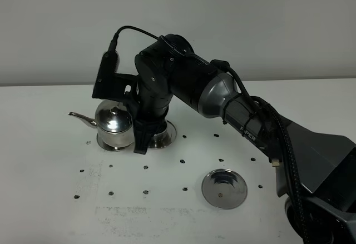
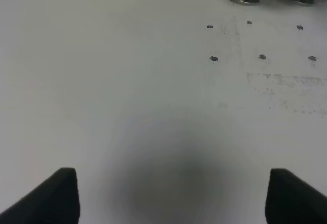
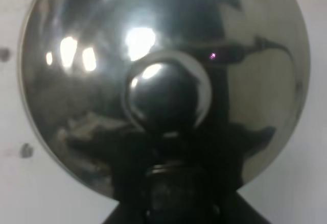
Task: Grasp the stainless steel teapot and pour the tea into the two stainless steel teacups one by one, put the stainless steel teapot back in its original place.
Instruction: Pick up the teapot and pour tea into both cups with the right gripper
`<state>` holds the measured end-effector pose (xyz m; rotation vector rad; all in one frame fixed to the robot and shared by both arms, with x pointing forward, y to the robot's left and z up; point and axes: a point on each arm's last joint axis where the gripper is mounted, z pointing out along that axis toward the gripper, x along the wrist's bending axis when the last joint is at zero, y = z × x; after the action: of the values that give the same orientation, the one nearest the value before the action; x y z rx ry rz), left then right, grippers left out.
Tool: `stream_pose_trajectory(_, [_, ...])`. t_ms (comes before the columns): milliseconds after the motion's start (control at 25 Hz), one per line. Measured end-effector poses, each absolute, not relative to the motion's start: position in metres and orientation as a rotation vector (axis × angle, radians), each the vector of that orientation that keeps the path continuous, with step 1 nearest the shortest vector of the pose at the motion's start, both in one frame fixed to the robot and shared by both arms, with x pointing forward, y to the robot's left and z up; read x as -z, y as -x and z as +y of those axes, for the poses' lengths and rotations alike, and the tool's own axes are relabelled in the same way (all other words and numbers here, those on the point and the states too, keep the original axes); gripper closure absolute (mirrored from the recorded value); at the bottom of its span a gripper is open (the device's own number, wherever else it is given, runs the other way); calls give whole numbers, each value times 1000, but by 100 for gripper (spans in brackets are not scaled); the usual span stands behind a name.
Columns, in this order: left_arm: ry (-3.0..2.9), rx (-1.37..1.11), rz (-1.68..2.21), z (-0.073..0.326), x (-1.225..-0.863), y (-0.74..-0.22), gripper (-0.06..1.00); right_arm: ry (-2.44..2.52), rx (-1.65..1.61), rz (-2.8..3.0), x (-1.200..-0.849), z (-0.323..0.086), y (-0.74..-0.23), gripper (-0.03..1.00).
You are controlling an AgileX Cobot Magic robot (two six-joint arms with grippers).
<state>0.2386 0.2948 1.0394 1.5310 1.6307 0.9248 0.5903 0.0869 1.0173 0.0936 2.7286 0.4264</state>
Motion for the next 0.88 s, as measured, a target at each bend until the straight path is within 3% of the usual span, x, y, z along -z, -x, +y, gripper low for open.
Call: stream_pose_trajectory(880, [-1531,-925,1631,295,-1039,-239,22,394,-461,2354,-1032,58,-652,79])
